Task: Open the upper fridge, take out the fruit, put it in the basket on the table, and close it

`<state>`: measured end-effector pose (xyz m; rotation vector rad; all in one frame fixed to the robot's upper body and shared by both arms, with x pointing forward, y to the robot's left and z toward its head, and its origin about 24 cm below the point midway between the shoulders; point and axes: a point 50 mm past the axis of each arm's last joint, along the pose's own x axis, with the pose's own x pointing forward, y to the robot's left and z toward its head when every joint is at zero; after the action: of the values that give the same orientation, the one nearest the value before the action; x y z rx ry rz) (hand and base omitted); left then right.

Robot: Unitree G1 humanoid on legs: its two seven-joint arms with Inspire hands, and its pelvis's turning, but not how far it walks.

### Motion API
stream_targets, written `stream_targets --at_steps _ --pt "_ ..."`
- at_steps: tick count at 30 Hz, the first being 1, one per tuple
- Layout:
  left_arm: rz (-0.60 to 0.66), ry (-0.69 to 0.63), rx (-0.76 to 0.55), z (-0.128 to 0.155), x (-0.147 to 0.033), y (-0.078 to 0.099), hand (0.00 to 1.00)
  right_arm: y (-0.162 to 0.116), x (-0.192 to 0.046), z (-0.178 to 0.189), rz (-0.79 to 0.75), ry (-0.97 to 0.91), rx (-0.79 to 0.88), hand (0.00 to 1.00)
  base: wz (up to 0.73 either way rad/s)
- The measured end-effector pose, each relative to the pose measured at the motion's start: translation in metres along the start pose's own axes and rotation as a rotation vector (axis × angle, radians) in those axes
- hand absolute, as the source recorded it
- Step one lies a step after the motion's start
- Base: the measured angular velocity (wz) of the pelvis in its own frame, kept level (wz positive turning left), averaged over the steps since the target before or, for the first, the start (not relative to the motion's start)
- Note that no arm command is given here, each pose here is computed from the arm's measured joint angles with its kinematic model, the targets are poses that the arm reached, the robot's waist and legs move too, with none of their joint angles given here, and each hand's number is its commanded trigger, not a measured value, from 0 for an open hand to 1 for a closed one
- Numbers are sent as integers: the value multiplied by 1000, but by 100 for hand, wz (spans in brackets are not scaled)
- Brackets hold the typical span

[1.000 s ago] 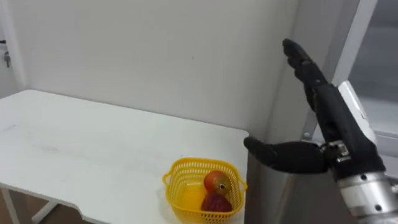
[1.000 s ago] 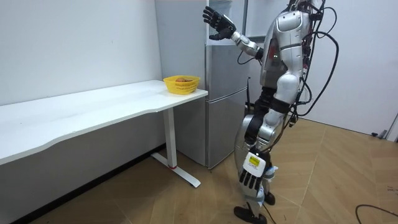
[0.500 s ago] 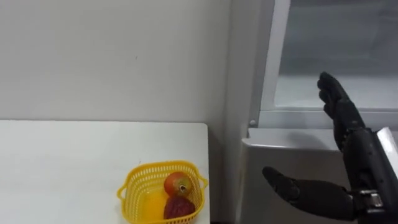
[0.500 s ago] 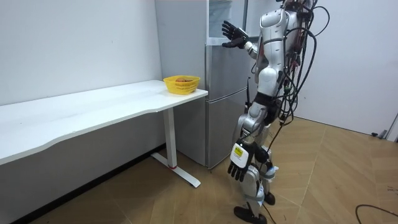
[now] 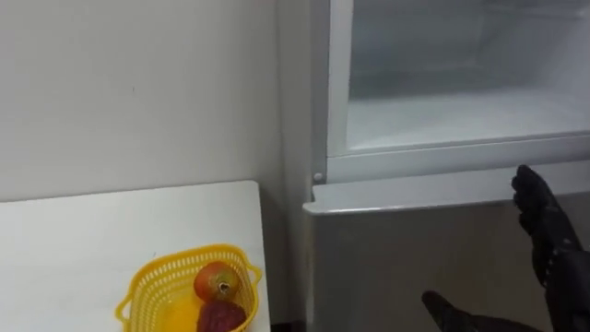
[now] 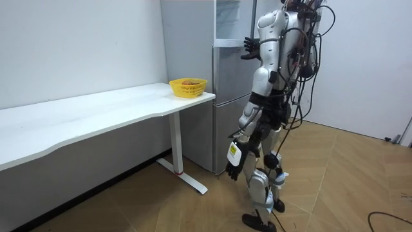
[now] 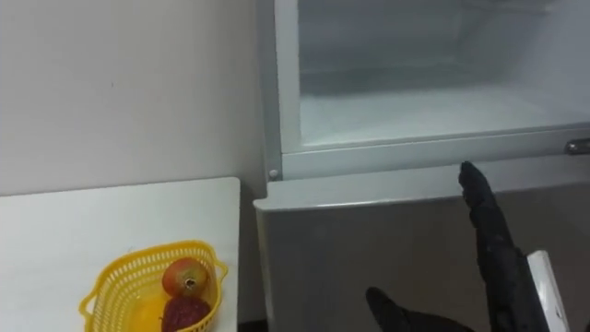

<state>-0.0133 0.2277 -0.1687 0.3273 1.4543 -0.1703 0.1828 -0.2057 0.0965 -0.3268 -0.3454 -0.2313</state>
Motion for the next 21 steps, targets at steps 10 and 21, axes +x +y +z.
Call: stream_targets --at_steps 10,21 --pt "19 -23 31 10 1 1 0 -18 -19 -40 -128 235 144 0 -7" --pt "37 -38 30 11 0 2 0 -49 -53 -96 -477 560 370 0 -2"
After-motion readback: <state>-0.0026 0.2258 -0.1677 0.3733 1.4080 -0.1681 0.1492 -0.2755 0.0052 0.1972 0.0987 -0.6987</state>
